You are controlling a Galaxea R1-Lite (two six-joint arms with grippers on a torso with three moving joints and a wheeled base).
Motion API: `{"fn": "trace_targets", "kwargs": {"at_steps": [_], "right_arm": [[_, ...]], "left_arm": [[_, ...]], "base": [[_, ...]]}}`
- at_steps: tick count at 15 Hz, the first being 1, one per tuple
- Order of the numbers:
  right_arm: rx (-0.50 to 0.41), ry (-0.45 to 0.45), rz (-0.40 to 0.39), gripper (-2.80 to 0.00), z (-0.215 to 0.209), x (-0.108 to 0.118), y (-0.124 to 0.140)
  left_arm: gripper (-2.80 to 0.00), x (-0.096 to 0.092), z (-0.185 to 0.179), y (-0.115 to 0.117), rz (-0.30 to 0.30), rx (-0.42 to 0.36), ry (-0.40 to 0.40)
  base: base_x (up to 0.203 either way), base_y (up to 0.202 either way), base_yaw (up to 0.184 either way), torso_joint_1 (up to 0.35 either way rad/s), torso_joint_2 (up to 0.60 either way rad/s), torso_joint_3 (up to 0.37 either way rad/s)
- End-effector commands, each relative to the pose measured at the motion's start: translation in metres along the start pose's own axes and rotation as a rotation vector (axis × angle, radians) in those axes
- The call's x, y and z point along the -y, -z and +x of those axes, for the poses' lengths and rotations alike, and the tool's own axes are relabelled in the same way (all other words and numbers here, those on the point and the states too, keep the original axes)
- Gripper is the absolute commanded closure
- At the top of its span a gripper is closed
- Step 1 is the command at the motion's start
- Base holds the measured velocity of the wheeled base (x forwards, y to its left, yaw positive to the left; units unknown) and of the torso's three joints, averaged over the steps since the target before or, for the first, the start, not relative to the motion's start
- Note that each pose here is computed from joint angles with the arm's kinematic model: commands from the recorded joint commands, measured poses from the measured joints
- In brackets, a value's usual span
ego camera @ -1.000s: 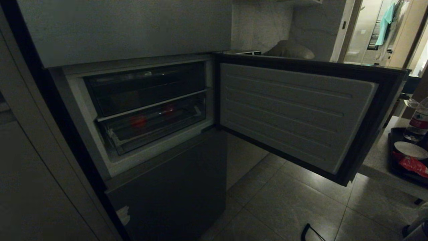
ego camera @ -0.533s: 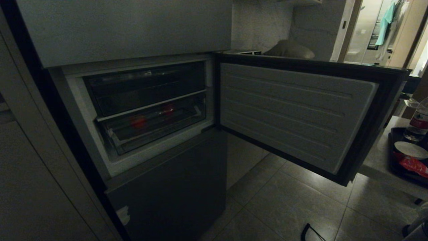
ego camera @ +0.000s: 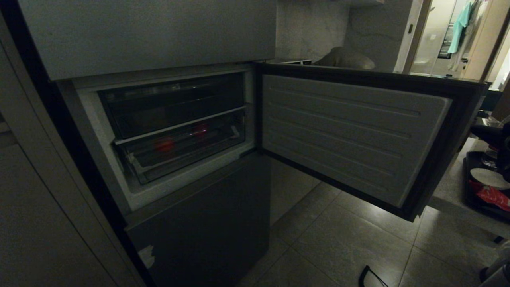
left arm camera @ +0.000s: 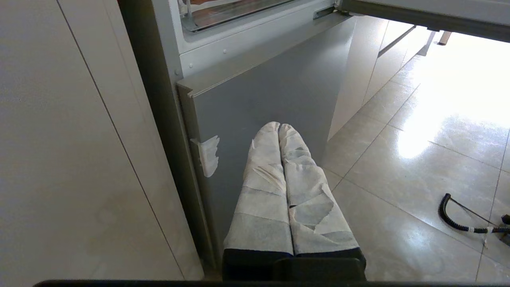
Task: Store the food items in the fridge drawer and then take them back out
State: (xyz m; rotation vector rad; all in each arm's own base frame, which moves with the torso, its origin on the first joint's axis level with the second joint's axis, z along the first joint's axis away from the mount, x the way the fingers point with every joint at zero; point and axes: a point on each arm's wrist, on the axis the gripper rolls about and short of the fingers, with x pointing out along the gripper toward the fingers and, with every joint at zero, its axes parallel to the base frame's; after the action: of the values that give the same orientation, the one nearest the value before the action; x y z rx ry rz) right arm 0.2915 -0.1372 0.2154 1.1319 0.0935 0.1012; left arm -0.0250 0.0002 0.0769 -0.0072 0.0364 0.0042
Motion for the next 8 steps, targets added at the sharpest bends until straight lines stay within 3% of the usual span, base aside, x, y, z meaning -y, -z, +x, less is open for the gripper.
{"fn": "trace_targets", "kwargs": {"at_steps": [1, 6, 8], "right_arm": [[-0.031, -0.015, 0.006, 0.00, 0.003, -0.004, 0.008], [-0.099, -0.018, 0.011, 0.00, -0.013, -0.002, 0.023], [-0.127, -0.067, -0.012, 0.00, -0.042, -0.021, 0.037]], "left_arm": [[0.00, 0.000, 0.000, 0.000, 0.000, 0.000, -0.001], [0.00, 0.000, 0.000, 0.000, -0.002, 0.000, -0.001], [0.00, 0.000, 0.000, 0.000, 0.000, -0.001, -0.001]], "base": [[0.000, 0.000, 0.000, 0.000, 0.00, 0.000], [0.000, 0.000, 0.000, 0.000, 0.00, 0.000], [0.000, 0.000, 0.000, 0.000, 0.00, 0.000]]}}
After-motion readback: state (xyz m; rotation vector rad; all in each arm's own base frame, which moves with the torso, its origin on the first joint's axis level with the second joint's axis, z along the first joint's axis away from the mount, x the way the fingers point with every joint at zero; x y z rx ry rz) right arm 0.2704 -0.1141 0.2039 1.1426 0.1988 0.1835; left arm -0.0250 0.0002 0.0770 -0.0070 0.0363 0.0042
